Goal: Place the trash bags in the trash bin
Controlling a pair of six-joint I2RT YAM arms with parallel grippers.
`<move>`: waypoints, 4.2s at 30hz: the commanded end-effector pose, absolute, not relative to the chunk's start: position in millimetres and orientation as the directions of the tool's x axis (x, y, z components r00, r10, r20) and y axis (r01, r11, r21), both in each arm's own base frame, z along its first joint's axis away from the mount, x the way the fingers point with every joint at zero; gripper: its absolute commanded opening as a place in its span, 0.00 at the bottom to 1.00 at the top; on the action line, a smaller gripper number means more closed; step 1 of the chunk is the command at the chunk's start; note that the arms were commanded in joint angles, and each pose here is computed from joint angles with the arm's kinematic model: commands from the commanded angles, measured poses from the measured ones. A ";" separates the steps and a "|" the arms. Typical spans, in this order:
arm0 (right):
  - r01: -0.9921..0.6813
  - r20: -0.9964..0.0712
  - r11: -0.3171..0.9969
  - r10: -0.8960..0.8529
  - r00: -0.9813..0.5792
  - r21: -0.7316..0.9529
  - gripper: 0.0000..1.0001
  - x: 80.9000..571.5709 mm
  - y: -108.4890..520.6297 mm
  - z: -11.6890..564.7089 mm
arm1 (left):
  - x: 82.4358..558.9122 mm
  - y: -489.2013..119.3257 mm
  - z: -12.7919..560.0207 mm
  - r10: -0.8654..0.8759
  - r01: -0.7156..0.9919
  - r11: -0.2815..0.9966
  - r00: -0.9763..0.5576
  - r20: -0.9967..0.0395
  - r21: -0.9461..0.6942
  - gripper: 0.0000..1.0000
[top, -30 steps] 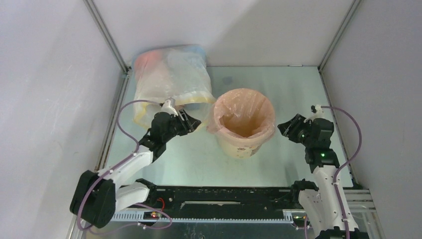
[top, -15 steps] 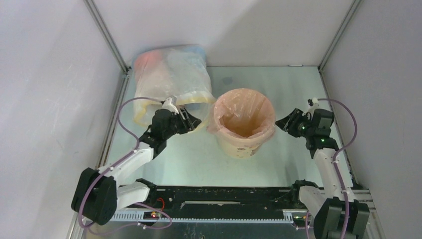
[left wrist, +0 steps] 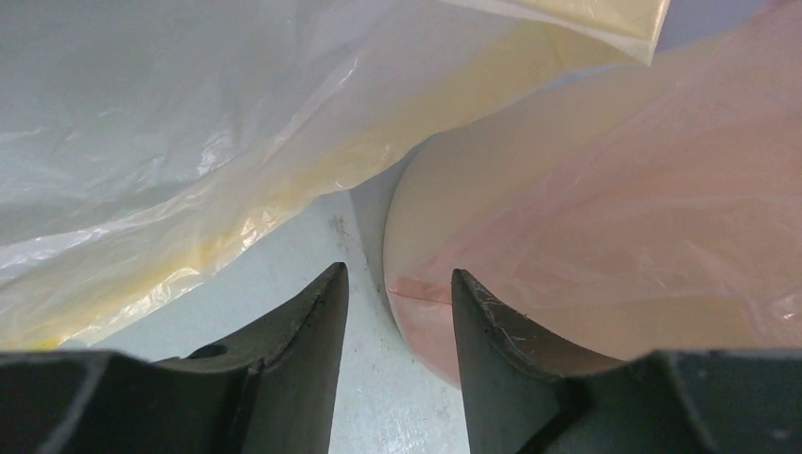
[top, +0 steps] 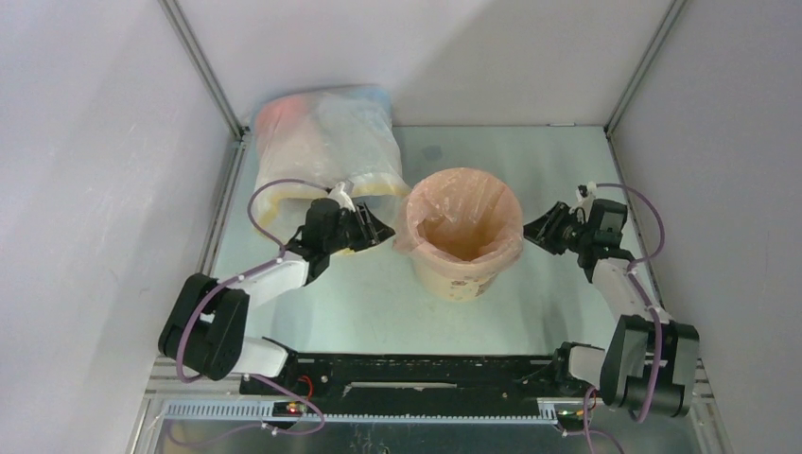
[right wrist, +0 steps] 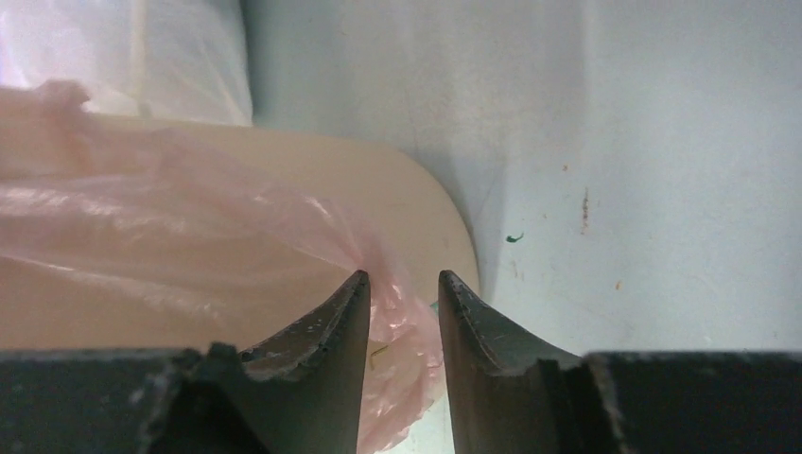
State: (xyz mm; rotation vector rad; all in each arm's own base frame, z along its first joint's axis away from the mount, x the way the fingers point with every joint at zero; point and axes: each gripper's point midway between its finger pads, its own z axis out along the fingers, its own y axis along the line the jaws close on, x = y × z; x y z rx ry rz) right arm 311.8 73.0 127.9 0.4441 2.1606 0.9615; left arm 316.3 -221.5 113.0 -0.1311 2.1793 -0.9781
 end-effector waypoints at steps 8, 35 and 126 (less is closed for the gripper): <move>0.049 -0.427 0.625 0.587 -0.688 0.779 0.29 336.8 69.8 108.2 | 330.6 -241.9 117.0 -0.362 0.240 0.662 -0.727 -0.583 -0.710 0.45; -0.025 -0.524 0.701 0.508 -0.684 0.712 0.34 319.7 78.5 122.5 | 326.3 -249.0 120.7 -0.330 0.259 0.663 -0.741 -0.585 -0.702 0.47; -0.523 -0.367 0.849 -0.463 -0.807 0.079 0.00 247.0 254.4 36.7 | 283.4 -256.4 257.7 -0.171 0.457 0.740 -0.582 -0.795 -0.494 0.60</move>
